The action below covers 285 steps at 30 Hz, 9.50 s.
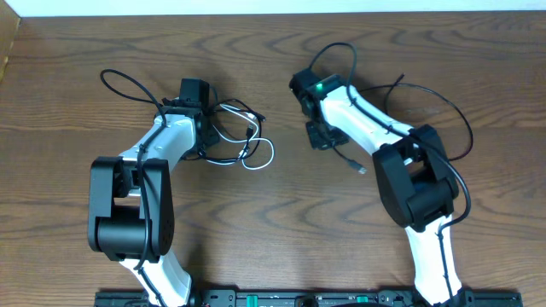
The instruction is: Untangle cables
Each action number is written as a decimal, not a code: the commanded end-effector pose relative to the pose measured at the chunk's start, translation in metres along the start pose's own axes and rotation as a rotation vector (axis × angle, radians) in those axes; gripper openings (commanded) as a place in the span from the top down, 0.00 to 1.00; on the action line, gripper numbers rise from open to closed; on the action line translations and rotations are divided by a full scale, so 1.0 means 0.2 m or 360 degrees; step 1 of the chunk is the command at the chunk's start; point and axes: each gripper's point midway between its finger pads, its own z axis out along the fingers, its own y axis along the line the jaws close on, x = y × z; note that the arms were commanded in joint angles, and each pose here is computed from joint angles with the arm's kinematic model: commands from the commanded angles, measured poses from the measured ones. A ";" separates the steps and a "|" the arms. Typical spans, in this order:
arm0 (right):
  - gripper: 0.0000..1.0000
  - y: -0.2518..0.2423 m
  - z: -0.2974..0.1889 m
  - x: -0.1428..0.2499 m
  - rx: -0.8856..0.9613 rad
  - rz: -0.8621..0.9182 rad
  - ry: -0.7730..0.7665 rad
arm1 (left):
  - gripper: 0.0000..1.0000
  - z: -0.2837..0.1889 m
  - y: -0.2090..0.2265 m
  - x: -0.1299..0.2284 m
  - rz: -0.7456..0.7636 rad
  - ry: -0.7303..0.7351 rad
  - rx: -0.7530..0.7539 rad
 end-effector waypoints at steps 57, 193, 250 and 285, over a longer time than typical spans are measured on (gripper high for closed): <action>0.72 -0.66 0.22 -0.22 -0.0103 0.0561 -0.0151 | 0.32 0.04 0.01 0.06 0.0023 0.0078 -0.0003; 0.62 -1.41 0.23 0.13 -0.0062 0.1196 -0.0734 | 0.32 0.05 -0.11 0.19 0.0042 0.0225 0.0189; 0.99 -1.69 0.13 0.04 -0.1012 0.1389 -0.1256 | 0.32 0.05 -0.12 0.18 0.0038 0.0203 0.0202; 0.36 -0.87 -0.04 -0.30 -0.1125 0.0822 -0.1160 | 0.92 0.01 -0.25 0.26 0.0077 0.0354 0.0458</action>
